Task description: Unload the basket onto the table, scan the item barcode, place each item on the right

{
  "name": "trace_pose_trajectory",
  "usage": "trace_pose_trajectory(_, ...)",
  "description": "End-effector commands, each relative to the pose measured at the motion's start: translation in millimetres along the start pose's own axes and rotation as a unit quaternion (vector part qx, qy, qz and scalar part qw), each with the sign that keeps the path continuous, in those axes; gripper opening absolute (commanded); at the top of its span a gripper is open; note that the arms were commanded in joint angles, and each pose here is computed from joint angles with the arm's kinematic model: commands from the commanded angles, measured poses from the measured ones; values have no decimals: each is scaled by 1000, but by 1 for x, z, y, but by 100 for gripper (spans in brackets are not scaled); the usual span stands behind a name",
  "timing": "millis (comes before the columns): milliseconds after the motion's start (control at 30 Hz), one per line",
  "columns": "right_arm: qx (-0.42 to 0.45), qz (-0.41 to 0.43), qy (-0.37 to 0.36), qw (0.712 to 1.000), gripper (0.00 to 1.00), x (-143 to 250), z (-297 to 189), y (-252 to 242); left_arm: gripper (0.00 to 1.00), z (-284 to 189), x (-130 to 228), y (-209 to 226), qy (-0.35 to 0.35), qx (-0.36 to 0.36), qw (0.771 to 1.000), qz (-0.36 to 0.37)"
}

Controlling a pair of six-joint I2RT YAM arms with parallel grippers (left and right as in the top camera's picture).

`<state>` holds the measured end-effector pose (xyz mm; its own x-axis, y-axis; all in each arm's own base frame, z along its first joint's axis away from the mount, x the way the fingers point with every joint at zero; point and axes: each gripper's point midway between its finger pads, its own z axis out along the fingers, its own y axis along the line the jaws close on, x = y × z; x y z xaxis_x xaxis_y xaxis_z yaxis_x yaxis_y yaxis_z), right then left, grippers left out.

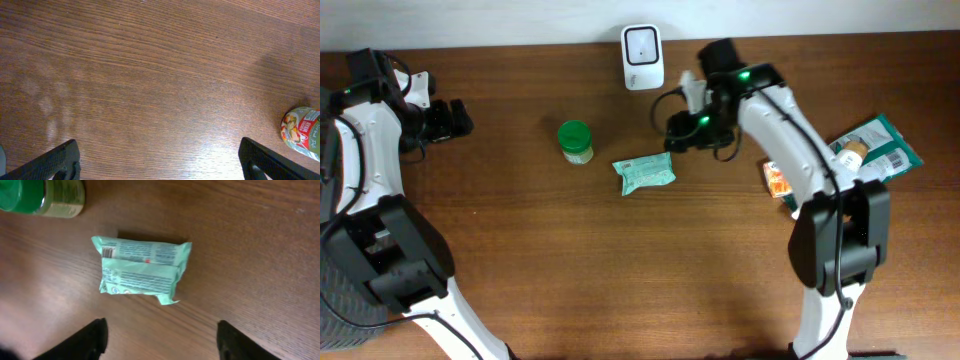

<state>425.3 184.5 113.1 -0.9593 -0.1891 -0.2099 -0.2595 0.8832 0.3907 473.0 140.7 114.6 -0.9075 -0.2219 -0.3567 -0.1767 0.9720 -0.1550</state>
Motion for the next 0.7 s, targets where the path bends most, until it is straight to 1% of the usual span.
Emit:
trace_pose_trajectory(0,-85,35,50,994,74,9,43,-7,99,-1,-2,9,-3,-7,1000,-5)
trace_pose_trajectory(100,-136,48,69,987,79,11,77,-4,99,-1,-2,9,-3,-7,1000,-5)
trace_pose_trajectory(167,-161,56,82,982,79,15,92,0,99,-1,-2,9,-3,-7,1000,-5)
trace_pose_trajectory(233,-159,65,98,980,77,22,109,2,99,-1,-2,9,-3,-7,1000,-5)
trace_pose_trajectory(300,-159,68,108,979,68,26,126,8,99,-1,-2,9,-3,-7,1000,-5)
trace_pose_trajectory(333,-157,71,112,979,62,28,130,10,99,-1,-2,9,-3,-7,1000,-5)
trace_pose_trajectory(400,-152,72,118,979,36,31,139,8,99,-1,-2,9,-3,-7,1000,-5)
trace_pose_trajectory(433,-146,72,118,980,18,31,140,6,99,-1,-2,9,-3,-7,1000,-5)
trace_pose_trajectory(467,-139,72,118,981,7,32,141,3,99,-1,-2,9,-3,-7,1000,-5)
trace_pose_trajectory(500,-139,71,117,981,4,32,141,4,99,-1,-2,9,-3,-7,1000,-5)
trace_pose_trajectory(567,-146,53,111,982,4,29,138,6,99,-1,-2,9,-3,-7,1000,-5)
trace_pose_trajectory(633,-150,23,82,985,4,16,116,10,99,-1,-2,9,-3,-7,1000,-5)
trace_pose_trajectory(667,-148,5,59,987,4,6,97,14,99,-1,-2,9,-3,-7,1000,-5)
